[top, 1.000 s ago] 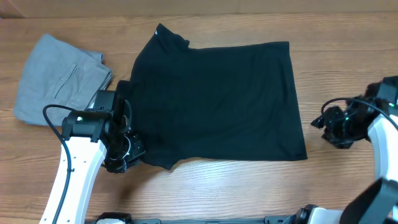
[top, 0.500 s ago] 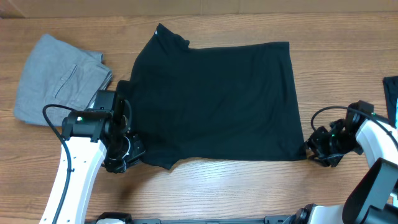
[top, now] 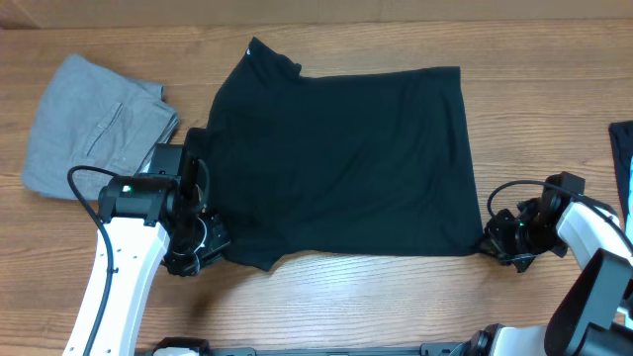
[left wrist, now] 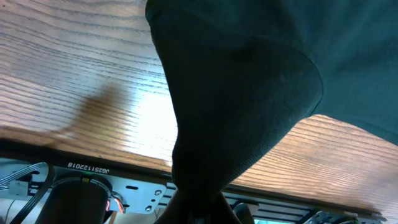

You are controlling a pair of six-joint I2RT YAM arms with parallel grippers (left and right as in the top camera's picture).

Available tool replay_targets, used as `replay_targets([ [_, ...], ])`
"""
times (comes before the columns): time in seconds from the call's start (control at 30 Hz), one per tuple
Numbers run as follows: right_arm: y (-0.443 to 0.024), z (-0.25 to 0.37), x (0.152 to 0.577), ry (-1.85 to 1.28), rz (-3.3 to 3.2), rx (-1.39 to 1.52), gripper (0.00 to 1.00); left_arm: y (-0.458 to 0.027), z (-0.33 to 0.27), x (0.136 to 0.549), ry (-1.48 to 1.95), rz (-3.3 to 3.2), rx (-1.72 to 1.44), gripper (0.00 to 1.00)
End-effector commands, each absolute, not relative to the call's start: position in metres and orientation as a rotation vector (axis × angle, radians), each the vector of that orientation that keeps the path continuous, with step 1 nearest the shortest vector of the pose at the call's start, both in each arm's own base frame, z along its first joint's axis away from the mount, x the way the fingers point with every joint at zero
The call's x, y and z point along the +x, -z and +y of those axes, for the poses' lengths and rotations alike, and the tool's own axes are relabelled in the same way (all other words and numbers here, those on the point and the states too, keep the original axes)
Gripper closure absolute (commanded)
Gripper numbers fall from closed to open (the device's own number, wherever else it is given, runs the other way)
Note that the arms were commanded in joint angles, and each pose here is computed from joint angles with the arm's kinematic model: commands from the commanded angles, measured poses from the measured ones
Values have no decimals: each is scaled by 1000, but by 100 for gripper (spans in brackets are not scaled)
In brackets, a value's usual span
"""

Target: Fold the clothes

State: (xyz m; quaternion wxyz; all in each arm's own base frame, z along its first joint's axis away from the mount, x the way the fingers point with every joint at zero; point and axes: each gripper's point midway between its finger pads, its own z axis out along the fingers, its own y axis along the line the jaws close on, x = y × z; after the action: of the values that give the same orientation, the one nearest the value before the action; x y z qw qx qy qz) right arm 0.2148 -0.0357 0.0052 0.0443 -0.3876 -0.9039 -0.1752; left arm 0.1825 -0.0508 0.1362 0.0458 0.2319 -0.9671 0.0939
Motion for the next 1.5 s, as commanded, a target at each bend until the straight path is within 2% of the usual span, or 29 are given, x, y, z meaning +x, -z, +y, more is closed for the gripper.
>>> replay_targets([
  [0.0, -7, -39, 212, 501, -2764, -1182, 96, -142, -47, 186, -275, -2984, 709, 96],
  [0.27, -47, -44, 217, 490, -2781, -1115, 96, -142, -44, 177, -233, -2967, 672, 96],
  [0.57, -89, -49, 244, 553, -2882, -1131, 96, -140, -35, 183, -164, -3007, 677, 96],
  [0.73, -94, -44, 262, 682, -2921, -1140, 96, -140, -27, 203, -126, -3104, 677, 96],
  [1.03, -103, -48, 297, 812, -2982, -1256, 96, -148, -28, 264, -177, -3392, 453, 96],
  [1.47, -100, -50, 349, 830, -3129, -1298, 96, -129, -29, 338, -121, -3570, 171, 96],
])
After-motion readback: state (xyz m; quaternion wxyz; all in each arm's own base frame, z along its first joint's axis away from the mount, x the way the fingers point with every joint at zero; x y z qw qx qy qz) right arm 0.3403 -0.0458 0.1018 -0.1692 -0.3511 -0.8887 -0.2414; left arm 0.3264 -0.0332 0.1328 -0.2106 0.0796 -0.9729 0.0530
